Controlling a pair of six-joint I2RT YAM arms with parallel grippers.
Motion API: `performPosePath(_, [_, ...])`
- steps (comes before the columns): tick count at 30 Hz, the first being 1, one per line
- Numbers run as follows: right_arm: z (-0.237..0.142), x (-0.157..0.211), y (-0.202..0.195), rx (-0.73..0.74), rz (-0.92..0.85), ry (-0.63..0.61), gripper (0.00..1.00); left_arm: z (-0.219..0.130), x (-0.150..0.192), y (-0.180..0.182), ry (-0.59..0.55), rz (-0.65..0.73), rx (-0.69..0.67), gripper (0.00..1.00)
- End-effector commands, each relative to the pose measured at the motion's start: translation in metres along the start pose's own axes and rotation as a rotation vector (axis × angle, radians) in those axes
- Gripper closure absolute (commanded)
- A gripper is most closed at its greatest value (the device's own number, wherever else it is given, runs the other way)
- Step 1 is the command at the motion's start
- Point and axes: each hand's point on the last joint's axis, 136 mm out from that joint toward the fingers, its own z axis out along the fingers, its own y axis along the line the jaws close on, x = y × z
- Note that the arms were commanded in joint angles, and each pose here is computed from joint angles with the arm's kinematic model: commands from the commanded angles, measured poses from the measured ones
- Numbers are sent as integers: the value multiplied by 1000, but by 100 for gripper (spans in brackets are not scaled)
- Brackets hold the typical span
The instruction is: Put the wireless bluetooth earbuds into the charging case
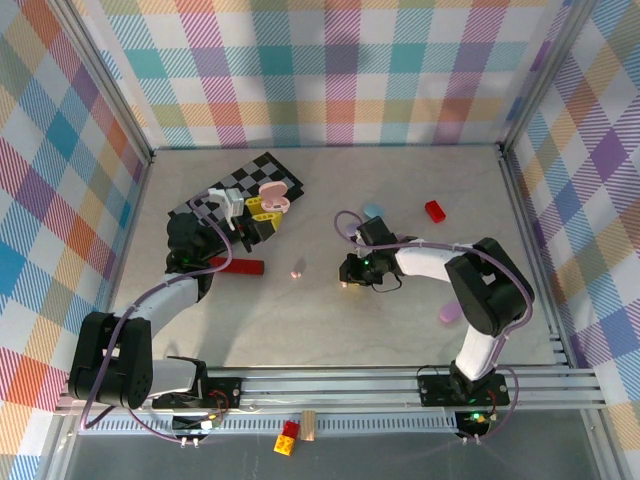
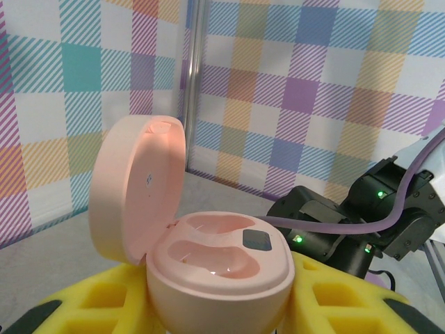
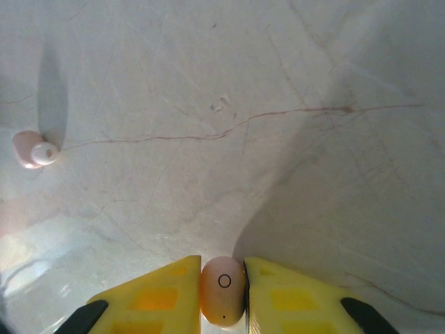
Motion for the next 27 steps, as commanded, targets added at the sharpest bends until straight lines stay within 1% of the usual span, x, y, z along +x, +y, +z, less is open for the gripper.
performPosePath(1, [-22, -11, -17, 149, -13, -93, 81, 0, -7, -1, -11, 43, 19, 63])
performPosePath(6, [-53, -27, -31, 335, -17, -232, 82, 4, -3, -2, 3, 52, 22, 63])
performPosePath(10, [-68, -33, -38, 474, -43, -288, 84, 10, 8, -7, 34, 57, 38, 63])
performPosePath(16, [-84, -42, -29, 479, -68, -352, 84, 23, 23, -19, 97, 70, 70, 63])
performPosePath(19, [-97, -48, -17, 446, -115, -393, 85, 30, 28, -25, 114, 76, 93, 63])
performPosePath(20, [-100, -49, -9, 408, -150, -405, 86, 33, 29, -28, 114, 74, 107, 63])
performPosePath(24, [-119, -53, 32, 218, -321, -476, 87, 46, 32, -42, 111, 78, 170, 63])
performPosePath(27, [-146, -49, 73, 31, -459, -522, 87, 53, 32, -53, 102, 90, 212, 62])
